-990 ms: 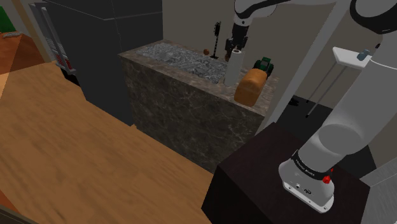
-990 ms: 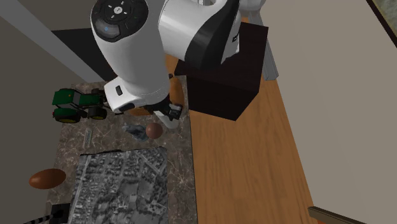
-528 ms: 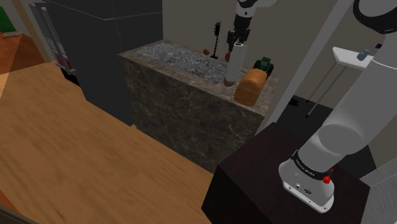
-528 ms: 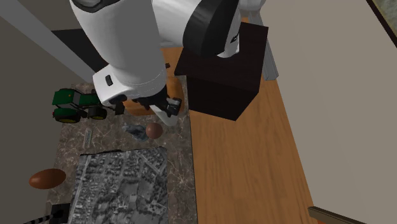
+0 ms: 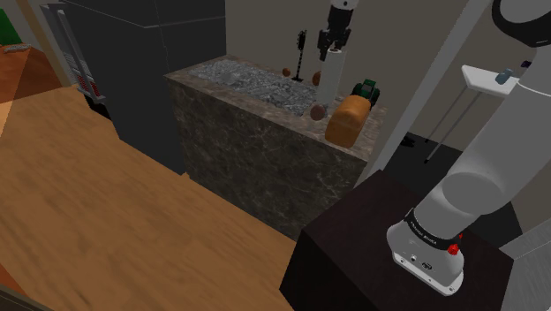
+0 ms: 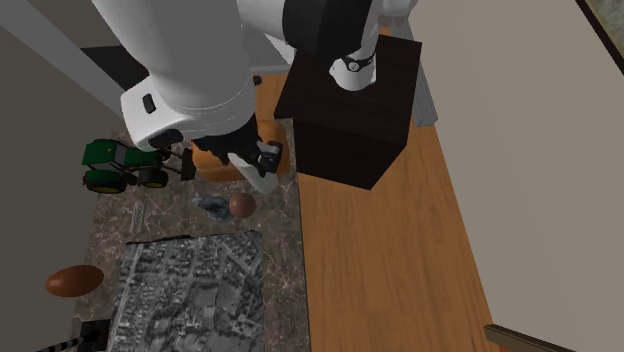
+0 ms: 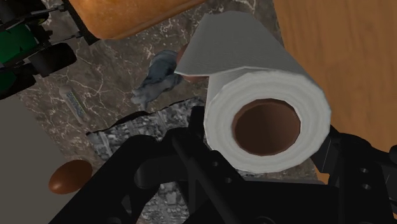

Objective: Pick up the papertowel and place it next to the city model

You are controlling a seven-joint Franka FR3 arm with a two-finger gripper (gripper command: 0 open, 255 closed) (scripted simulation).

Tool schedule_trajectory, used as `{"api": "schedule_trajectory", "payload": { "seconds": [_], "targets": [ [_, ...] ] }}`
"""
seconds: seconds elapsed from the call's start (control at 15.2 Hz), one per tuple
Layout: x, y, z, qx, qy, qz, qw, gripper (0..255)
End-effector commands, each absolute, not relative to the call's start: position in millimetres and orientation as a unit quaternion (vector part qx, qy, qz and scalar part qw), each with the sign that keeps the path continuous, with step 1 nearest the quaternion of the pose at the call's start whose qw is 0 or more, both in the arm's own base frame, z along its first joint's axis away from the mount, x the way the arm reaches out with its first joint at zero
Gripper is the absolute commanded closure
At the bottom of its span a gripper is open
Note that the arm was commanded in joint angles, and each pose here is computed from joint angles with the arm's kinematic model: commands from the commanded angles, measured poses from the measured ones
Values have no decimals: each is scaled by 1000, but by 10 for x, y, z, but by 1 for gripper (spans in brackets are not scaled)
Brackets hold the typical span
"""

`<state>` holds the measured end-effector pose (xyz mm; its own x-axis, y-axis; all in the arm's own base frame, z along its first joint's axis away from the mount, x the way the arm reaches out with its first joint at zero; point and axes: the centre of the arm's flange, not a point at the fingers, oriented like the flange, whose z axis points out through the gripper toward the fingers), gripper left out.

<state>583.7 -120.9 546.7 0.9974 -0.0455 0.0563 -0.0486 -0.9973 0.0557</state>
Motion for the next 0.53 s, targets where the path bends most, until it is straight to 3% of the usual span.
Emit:
{"api": "schedule_trajectory", "payload": {
  "seconds": [0.0, 0.46],
  "targets": [
    [5842, -1219, 5592, 999, -24, 27, 28, 255],
    [5842, -1219, 5962, 999, -24, 27, 28, 255]
  ]
}}
